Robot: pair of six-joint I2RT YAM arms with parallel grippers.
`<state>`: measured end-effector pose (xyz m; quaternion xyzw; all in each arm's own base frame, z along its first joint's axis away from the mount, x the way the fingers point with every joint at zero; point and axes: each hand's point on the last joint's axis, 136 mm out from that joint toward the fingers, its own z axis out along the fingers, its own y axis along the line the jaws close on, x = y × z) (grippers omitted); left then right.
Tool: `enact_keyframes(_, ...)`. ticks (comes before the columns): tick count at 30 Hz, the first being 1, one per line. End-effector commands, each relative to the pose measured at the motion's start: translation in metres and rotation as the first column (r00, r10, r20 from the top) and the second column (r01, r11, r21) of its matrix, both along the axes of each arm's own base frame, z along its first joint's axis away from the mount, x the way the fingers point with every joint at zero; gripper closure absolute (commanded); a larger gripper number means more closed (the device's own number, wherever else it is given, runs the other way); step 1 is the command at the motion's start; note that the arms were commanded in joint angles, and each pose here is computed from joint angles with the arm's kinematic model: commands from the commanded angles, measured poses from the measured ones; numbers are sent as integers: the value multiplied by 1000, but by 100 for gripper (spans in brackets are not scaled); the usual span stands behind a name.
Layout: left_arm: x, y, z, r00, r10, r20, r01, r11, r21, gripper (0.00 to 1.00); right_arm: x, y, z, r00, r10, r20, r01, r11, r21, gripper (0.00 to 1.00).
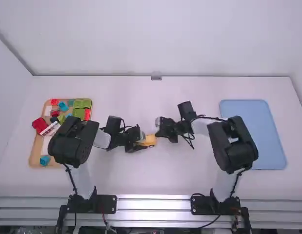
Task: Assemble lego blocks to make yellow taxi
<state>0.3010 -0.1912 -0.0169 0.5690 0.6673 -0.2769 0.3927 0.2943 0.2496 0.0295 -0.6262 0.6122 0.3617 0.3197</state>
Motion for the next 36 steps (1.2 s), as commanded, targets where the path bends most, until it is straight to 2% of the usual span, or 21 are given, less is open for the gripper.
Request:
enact_keyframes(1,-5,-3,-2,1000,-21,-4,21,1000,-2,52,-6,5,40,989,100,109,-119,977,180,100)
enact_keyframes(5,-5,-3,-2,1000,-23,-2,23,1000,-2,52,-9,9,34,992,103,80,-115,979,169,100)
enact_keyframes(7,-5,-3,-2,1000,-23,-2,23,1000,-2,53,-17,18,25,989,135,65,-144,976,165,100)
enact_keyframes(9,-5,-3,-2,1000,-23,-2,23,1000,-2,53,-18,22,14,990,132,42,-137,979,149,100)
enact_keyframes(12,-5,-3,-2,1000,-23,-3,23,1000,-2,53,-11,28,-10,997,64,-40,-61,995,83,100)
enact_keyframes(15,-5,-2,-2,1000,-22,-5,22,1000,0,53,-14,28,-33,996,39,-86,-38,999,13,100)
enact_keyframes(22,-5,-3,-2,1000,-23,-2,23,1000,-2,54,-19,18,-57,995,-5,-100,-9,990,-144,100)
enact_keyframes(25,-4,-3,-2,1000,-23,2,23,1000,-3,55,-16,22,-46,996,13,-86,-20,996,-84,100)
enact_keyframes(27,-3,-3,0,1000,-25,13,25,1000,-6,54,-14,26,-3,996,75,-46,-71,993,96,100)
enact_keyframes(29,-1,-4,1,999,-26,24,26,1000,-10,53,-10,20,27,996,87,-15,-83,979,187,100)
enact_keyframes(31,2,-4,4,999,-21,43,22,1000,-15,51,-3,7,57,998,64,-8,-60,963,262,82)
enact_keyframes(32,2,-8,7,998,-38,57,40,999,-30,51,4,-6,73,1000,22,-15,-17,960,280,42)
enact_keyframes(34,2,-10,10,996,-45,71,48,998,-43,50,12,-18,79,999,-34,-18,37,968,250,2)
enact_keyframes(36,3,-13,14,995,-57,77,61,997,-56,51,15,-30,81,996,-84,-22,86,975,203,2)
